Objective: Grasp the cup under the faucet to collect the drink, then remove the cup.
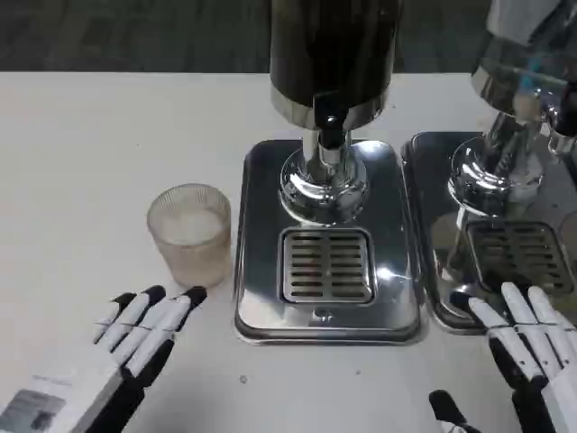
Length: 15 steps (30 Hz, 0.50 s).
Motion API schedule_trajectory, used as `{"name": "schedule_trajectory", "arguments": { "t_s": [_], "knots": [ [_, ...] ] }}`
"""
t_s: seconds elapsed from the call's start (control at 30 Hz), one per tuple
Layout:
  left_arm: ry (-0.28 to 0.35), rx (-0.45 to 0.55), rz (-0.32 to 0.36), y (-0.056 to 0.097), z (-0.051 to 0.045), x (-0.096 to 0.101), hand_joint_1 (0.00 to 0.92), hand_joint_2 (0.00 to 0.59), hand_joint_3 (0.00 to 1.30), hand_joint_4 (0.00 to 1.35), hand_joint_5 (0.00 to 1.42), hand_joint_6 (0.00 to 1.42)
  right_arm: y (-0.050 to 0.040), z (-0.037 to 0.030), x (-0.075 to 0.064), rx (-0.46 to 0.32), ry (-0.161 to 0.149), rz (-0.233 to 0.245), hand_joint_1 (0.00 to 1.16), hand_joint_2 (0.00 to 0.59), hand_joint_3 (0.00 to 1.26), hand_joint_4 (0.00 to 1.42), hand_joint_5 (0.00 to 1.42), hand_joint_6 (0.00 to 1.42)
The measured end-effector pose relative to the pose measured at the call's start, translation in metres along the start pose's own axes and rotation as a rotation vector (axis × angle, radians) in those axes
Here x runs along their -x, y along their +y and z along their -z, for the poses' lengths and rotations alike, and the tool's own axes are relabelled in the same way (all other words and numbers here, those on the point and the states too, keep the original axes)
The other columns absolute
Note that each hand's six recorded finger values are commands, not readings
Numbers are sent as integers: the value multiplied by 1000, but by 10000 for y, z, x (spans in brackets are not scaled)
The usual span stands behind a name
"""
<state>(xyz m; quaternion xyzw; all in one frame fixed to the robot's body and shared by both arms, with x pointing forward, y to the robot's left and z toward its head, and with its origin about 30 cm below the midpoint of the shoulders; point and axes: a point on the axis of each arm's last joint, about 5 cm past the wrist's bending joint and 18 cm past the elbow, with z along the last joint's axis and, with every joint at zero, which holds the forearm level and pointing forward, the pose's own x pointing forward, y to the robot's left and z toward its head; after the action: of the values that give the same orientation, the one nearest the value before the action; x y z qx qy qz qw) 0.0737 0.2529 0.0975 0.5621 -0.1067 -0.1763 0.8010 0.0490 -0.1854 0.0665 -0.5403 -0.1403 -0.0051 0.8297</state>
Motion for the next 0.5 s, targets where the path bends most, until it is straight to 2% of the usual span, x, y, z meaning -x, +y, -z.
{"name": "schedule_trajectory", "arguments": {
  "t_s": [0.5],
  "knots": [
    [1, 11, -13, -8, -7, -3, 0, 93, 0, 0, 0, 0, 7, 1, 23, -27, 33, -6, 453, 379, 208, 54, 49, 152]
  ]
}}
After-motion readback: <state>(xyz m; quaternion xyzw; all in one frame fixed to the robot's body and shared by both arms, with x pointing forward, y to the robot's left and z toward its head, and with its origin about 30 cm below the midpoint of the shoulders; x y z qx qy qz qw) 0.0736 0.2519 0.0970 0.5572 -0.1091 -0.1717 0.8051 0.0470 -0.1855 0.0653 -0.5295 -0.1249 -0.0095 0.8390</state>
